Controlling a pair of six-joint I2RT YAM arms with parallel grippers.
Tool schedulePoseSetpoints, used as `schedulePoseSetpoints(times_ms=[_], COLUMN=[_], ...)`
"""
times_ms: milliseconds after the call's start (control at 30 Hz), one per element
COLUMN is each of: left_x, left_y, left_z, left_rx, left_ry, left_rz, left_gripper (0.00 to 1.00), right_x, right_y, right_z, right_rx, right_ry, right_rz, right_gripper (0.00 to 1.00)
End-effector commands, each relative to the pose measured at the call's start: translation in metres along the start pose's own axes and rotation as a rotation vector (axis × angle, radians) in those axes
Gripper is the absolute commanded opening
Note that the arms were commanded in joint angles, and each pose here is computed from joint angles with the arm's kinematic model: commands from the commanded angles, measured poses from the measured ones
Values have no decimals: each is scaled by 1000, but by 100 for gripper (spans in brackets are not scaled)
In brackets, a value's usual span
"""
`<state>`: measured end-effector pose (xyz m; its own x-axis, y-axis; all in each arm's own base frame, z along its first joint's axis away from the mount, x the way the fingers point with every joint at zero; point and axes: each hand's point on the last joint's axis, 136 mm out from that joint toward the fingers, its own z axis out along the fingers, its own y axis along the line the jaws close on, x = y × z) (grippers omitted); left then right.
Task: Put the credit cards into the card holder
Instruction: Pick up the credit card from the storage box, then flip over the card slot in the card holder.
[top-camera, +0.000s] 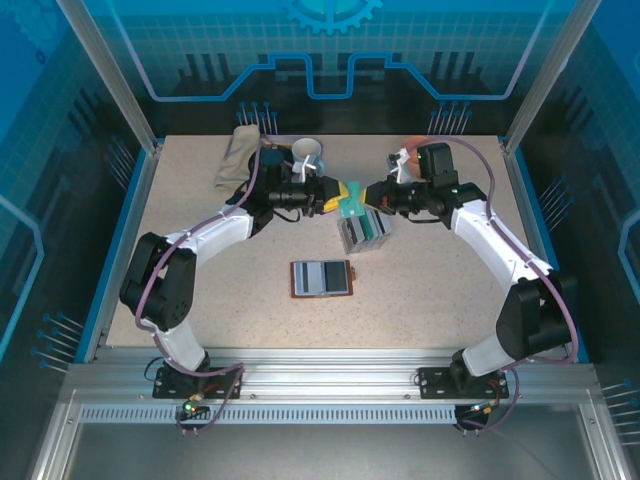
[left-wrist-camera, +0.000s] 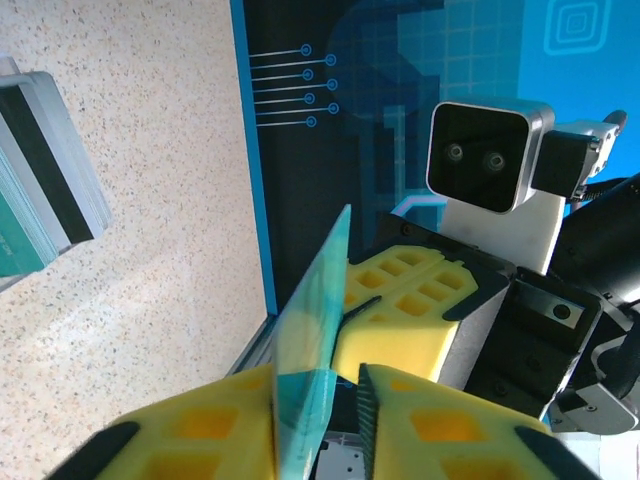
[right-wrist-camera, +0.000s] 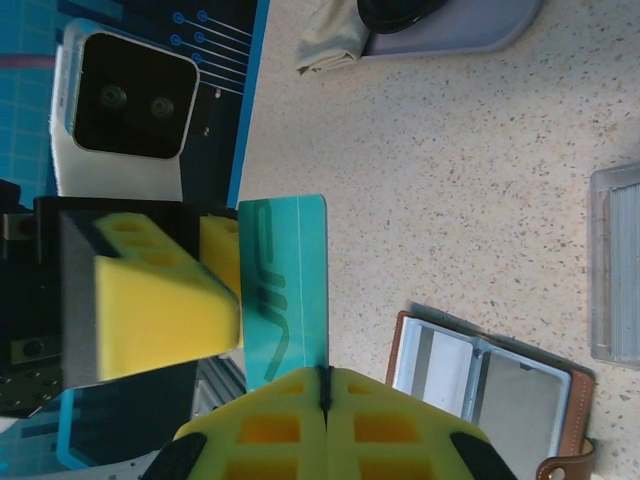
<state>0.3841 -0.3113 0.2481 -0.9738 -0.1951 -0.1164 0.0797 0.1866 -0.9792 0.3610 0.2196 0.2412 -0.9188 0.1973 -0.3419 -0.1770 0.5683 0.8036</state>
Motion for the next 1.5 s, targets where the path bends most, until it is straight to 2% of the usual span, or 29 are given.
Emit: schedulePoseSetpoints(times_ms=[0, 100, 233, 333, 400, 500, 567, 933, 1033, 1167, 1333, 1467], left_x=[11, 11, 13, 15, 15, 17, 17, 22, 24, 35, 62, 80], left_y=[-30, -29, -32, -35, -36, -38, -38, -37, -11, 50, 120, 153], left_z=[-6, -5, -5, -4, -5, -6, -9, -19, -25, -50, -90, -110], left_rx=[70, 72, 89, 95, 98, 97, 96, 88, -27, -310, -624, -752], left_ry=[35, 42, 60, 71, 78, 84, 79, 79, 56, 8, -30, -30], left_rz=[67, 59, 59, 62, 60, 63, 62, 62, 30, -37, -124, -155], left_gripper=[17, 9, 8, 8, 10, 12, 14, 21, 32, 42, 52, 62], right_x=[2, 6, 8, 10, 9, 10, 9, 15, 16, 26, 61, 93], right_y=[-1, 5, 10, 15, 14, 1, -11, -34, -32, -37, -51, -50], right_z=[0, 1, 3, 4, 5, 3, 1, -2, -5, -7, 4, 28], right_rx=[-32, -69, -99, -140, -156, -84, -28, 35, 34, 99, 264, 309], right_ry=[17, 48, 78, 105, 110, 99, 86, 72, 59, 47, 93, 160], right_rz=[17, 2, -18, -21, -11, -1, 7, 46, 45, 32, -22, -59], right_gripper=[5, 20, 29, 24, 11, 6, 6, 5, 4, 4, 4, 4])
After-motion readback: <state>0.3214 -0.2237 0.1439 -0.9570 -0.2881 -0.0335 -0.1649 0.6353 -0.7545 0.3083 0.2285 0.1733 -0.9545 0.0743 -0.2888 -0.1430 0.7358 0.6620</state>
